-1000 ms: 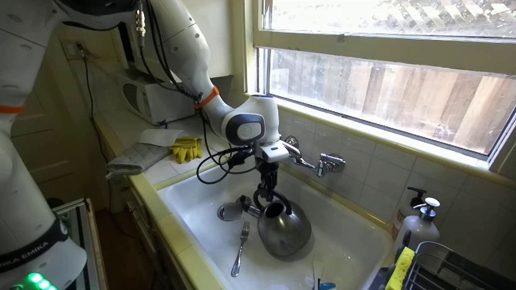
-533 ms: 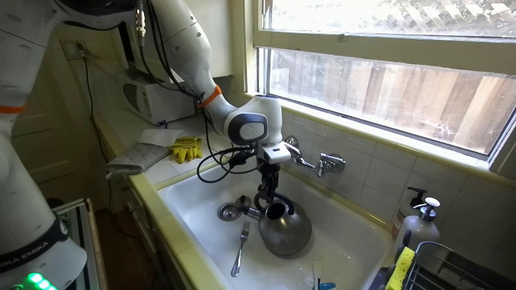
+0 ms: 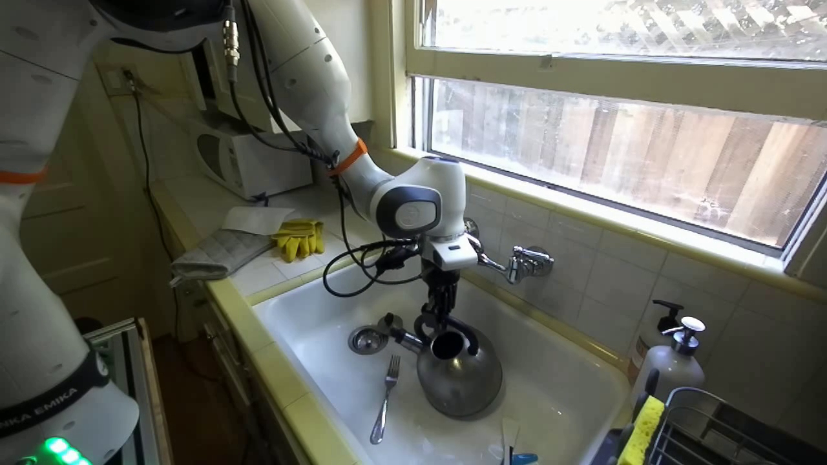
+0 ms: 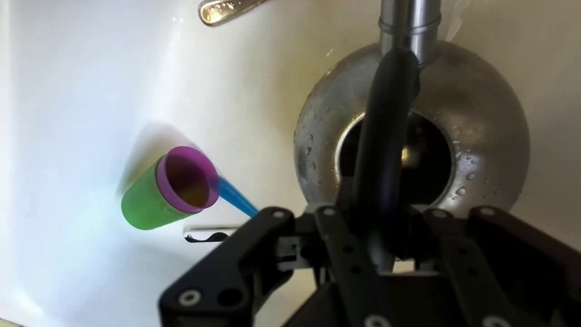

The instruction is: Move the faucet head to the left and pour the contents of the kettle into the sink

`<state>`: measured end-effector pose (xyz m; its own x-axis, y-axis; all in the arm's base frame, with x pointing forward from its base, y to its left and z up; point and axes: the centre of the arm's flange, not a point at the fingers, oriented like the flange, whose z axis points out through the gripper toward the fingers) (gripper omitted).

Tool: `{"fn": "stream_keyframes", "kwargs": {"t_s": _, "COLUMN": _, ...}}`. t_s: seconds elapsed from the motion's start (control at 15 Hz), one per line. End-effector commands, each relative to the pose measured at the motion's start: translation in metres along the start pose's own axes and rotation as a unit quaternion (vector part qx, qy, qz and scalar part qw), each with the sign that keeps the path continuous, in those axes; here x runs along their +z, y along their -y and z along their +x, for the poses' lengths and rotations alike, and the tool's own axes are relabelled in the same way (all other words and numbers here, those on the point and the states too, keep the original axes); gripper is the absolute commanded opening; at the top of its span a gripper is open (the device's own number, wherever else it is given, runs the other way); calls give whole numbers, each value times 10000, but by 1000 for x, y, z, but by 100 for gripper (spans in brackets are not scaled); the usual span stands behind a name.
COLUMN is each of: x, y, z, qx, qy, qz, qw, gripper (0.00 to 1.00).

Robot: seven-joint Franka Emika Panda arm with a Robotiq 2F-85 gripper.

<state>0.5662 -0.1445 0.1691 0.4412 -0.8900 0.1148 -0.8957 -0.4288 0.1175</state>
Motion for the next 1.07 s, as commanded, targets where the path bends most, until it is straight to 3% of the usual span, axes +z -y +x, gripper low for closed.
{"fn": "stream_keyframes", "kwargs": {"t_s": 0.0, "x": 8, "y": 4, "z": 5, "qx": 164, "qy": 178, "qz": -129, "qw": 9996, "gripper": 2}}
{"fn": "stream_keyframes", "kwargs": {"t_s": 0.93, "x": 25, "y": 22, "z": 14, "qx": 523, "qy": 412, "qz": 115, "qw": 9977, "gripper": 2}}
{"fn": "stream_keyframes", "kwargs": {"t_s": 1.0, "x": 24, "y": 22, "z": 14, "qx": 526, "qy": 402, "qz": 121, "qw": 9977, "gripper": 13}}
